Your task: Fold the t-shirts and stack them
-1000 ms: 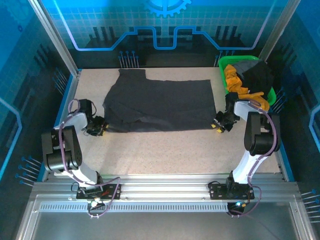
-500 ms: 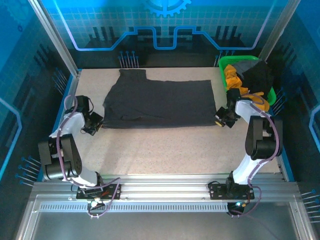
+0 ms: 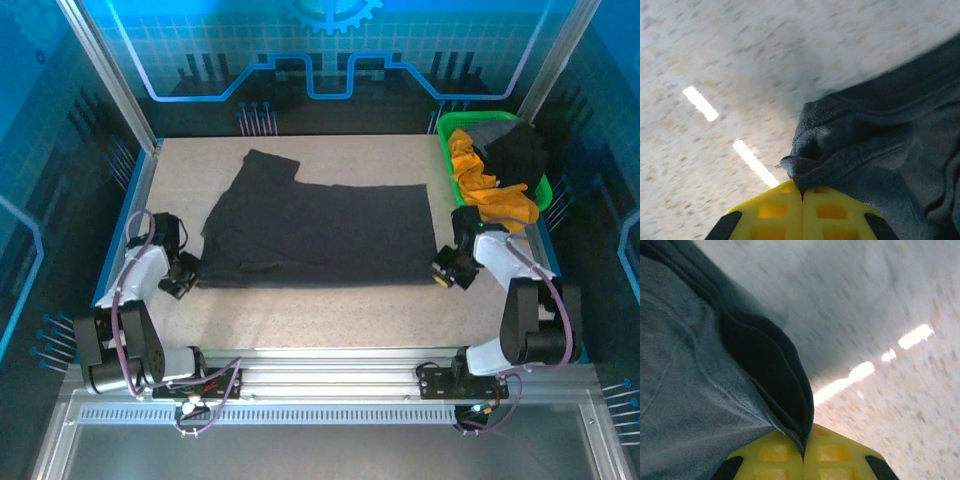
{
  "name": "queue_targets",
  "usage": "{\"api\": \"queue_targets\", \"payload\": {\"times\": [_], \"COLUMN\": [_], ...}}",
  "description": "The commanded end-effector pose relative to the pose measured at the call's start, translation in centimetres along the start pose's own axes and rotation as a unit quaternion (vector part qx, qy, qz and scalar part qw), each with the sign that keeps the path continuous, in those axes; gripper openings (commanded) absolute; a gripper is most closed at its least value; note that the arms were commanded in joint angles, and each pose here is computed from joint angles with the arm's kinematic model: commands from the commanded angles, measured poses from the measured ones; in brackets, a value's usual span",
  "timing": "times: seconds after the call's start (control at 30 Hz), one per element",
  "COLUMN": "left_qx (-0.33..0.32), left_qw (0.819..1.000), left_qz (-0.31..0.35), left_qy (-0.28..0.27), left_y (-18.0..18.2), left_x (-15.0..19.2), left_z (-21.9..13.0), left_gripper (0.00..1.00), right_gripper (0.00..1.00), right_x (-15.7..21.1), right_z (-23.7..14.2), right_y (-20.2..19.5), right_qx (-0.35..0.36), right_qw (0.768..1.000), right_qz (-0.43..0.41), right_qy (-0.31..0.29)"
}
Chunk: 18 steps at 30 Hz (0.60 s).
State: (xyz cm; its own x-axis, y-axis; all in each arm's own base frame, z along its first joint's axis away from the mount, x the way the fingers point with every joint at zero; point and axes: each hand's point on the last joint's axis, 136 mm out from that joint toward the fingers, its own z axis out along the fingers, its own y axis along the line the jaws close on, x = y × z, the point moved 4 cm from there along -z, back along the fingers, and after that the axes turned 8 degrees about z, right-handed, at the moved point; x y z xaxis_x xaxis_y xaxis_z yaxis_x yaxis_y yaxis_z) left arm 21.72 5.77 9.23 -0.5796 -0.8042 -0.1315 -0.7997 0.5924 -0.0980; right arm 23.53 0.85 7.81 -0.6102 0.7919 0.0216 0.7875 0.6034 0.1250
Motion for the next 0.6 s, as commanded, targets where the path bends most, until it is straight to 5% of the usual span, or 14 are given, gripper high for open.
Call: {"api": "queue_targets", "payload": {"times": [0.0,0.13,0.3,0.47,0.57], "left_qx": [-0.058,-0.053,-0.039,0.012,0.071], "left_qw": [0.998,0.998,0.999,0.998,0.994], "left_qz": [-0.017,-0.021,-0.034,-0.054,-0.080], "left_qy": [-0.014,-0.004,-0.015,-0.019,0.014], "left_y": [3.0,3.2,2.7,-0.1,-3.3], "left_x": [0.6,1.4,1.1,1.5,3.8], "left_z": [0.1,0.8,-0.7,-3.6,-4.0], "left_gripper": [0.00,0.00,0.36,0.48,0.51], "right_gripper": [0.00,0.00,0.30,0.48,0.55], "right_x": [1.7,2.4,1.4,1.9,4.1], "right_z": [0.8,1.3,-1.3,-5.9,-7.1], "right_y": [-3.3,-4.1,-3.4,1.3,5.7], "right_qx": [0.051,0.061,0.049,-0.065,-0.167], "right_qw": [0.998,0.998,0.998,0.991,0.972], "right_qz": [0.019,0.019,0.014,-0.076,-0.156], "right_qy": [0.003,0.014,-0.023,-0.084,-0.061]}}
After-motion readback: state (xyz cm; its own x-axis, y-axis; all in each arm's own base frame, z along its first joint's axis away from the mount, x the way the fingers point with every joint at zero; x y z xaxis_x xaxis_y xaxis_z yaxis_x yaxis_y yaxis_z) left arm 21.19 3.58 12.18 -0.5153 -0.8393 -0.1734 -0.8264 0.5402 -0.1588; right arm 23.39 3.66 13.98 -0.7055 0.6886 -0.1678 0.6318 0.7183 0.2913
